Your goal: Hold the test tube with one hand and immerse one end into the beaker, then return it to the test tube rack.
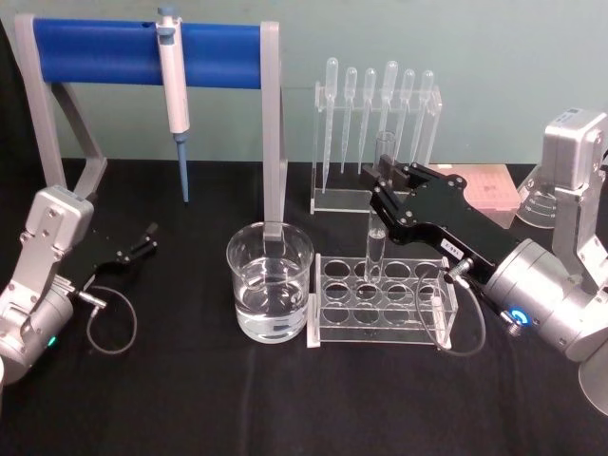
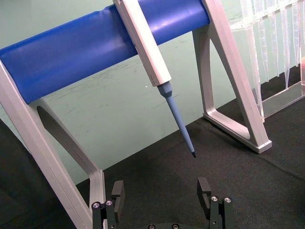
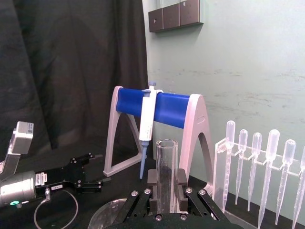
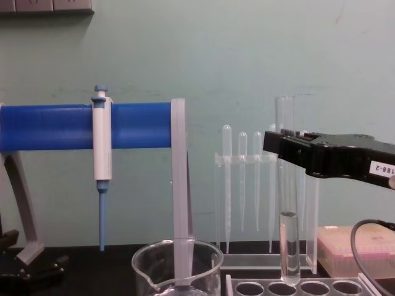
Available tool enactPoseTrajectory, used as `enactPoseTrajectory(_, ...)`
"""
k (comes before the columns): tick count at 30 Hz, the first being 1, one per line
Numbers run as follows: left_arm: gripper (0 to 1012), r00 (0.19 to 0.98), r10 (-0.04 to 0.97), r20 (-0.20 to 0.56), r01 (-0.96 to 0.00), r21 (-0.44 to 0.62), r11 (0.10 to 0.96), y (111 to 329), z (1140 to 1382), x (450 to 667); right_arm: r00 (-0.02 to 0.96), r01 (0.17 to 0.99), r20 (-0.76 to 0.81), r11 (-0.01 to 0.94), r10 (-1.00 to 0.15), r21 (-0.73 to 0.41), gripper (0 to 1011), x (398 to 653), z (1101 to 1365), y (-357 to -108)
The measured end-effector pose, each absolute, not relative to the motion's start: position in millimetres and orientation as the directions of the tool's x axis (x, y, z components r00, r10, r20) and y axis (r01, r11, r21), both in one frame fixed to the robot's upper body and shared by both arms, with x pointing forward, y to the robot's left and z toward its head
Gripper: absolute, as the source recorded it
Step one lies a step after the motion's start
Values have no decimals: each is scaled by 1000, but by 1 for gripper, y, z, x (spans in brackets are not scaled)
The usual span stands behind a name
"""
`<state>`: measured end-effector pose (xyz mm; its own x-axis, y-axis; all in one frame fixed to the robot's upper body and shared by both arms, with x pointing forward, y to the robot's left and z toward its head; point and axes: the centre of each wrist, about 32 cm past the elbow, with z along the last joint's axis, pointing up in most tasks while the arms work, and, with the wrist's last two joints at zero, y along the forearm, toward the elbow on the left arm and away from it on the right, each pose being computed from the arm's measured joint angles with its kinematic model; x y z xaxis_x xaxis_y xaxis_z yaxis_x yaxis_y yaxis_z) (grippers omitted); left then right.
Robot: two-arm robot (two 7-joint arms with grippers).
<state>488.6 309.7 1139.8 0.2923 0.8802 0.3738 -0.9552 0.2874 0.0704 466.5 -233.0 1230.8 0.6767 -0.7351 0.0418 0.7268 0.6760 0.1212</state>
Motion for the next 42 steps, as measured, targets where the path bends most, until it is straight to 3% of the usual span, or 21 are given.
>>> enactPoseTrajectory(42, 1000, 292, 880, 374, -955, 70, 287, 310, 1140, 489, 677, 727, 42, 676, -735, 121, 226, 466, 1231, -233)
